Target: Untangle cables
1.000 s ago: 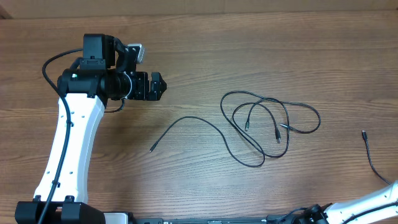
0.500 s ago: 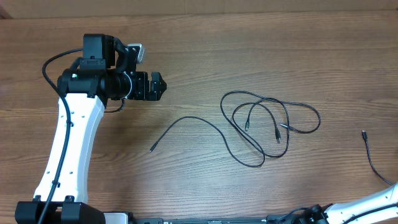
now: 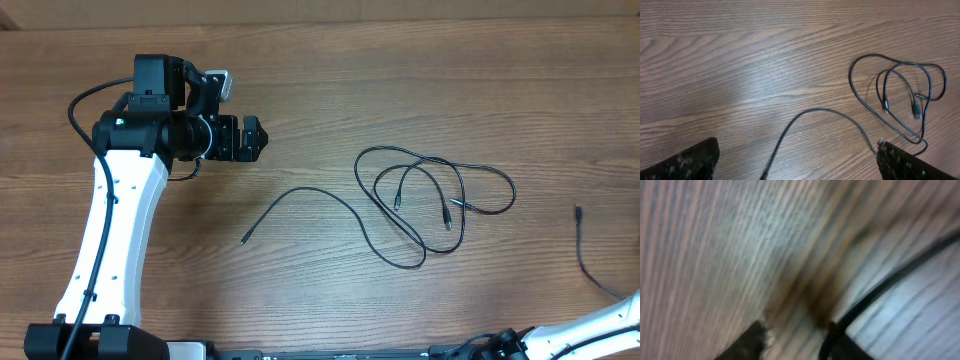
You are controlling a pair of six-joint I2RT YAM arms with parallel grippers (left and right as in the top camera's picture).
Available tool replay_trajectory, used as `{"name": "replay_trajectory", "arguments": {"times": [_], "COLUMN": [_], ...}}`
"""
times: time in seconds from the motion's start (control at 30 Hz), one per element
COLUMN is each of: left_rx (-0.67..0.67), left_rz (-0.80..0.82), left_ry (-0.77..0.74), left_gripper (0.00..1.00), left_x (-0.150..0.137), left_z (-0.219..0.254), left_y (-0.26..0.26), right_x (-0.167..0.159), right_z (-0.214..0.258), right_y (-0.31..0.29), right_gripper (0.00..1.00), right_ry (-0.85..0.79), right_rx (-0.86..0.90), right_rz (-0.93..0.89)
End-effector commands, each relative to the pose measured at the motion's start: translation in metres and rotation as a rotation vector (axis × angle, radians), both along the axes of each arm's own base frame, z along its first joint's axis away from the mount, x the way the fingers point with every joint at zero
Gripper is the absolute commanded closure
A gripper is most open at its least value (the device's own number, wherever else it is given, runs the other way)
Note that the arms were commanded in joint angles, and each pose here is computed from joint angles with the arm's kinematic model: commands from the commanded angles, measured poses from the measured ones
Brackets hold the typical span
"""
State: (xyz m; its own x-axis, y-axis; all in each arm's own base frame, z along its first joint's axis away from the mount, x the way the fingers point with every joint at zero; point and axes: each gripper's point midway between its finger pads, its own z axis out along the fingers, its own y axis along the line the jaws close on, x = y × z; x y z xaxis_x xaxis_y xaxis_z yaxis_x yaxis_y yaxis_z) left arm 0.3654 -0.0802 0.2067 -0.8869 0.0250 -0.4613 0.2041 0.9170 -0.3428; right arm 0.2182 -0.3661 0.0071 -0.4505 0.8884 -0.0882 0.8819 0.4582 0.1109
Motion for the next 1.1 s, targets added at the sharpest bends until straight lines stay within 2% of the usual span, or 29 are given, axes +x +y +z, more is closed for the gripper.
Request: {"name": "replay_trajectory", "arguments": {"times": [0.0,0.03,0.07,0.17,0.23,0.37,0.43,0.53,0.7,0.77,0.83,0.97,1.07], "left_rx": [0.004,0.004,0.004,0.004,0.004,0.004,0.004,0.004,0.004,0.004,0.004,0.004,0.004], "left_rz": [-0.016,-0.016,-0.016,-0.016,-0.016,-0.016,-0.016,-0.016,-0.016,-0.016,-0.016,-0.016,-0.016], "left_ry": [-0.013,-0.013,-0.013,-0.013,-0.013,-0.013,-0.013,-0.013,-0.013,-0.013,-0.013,-0.013,-0.013], "left_gripper": [0.0,0.0,0.0,0.0,0.0,0.0,0.0,0.0,0.0,0.0,0.0,0.0,0.0], "left_x": [0.001,0.001,0.001,0.001,0.001,0.001,0.001,0.001,0.001,0.001,0.001,0.001,0.001], "left_z": [0.003,0.003,0.003,0.003,0.003,0.003,0.003,0.003,0.003,0.003,0.003,0.003,0.003], "left_y": [-0.002,-0.002,-0.002,-0.002,-0.002,-0.002,-0.002,-0.002,-0.002,-0.002,-0.002,-0.002,-0.002], "right_x": [0.016,0.029,0.039,0.075,0.089,0.143,0.185,0.225,0.294,0.302,0.299,0.253,0.203], "right_z": [-0.001,0.001,0.003,0.011,0.016,0.052,0.092,0.138,0.252,0.283,0.289,0.265,0.25], "right_y": [0.008,0.012,0.015,0.026,0.032,0.051,0.062,0.074,0.116,0.122,0.113,0.062,0.023], "right_gripper": [0.82,0.94,0.96,0.96,0.96,0.96,0.96,0.96,0.96,0.96,0.96,0.96,0.96], "right_ry": [-0.028,-0.083,-0.128,-0.253,-0.268,-0.306,-0.363,-0.424,-0.637,-0.704,-0.697,-0.485,-0.345], "right_rx": [0.009,0.023,0.036,0.067,0.064,0.021,-0.038,-0.134,-0.307,-0.334,-0.366,-0.445,-0.452], "right_rz": [0.011,0.025,0.032,0.05,0.081,0.202,0.273,0.344,0.455,0.436,0.401,0.252,0.141]}}
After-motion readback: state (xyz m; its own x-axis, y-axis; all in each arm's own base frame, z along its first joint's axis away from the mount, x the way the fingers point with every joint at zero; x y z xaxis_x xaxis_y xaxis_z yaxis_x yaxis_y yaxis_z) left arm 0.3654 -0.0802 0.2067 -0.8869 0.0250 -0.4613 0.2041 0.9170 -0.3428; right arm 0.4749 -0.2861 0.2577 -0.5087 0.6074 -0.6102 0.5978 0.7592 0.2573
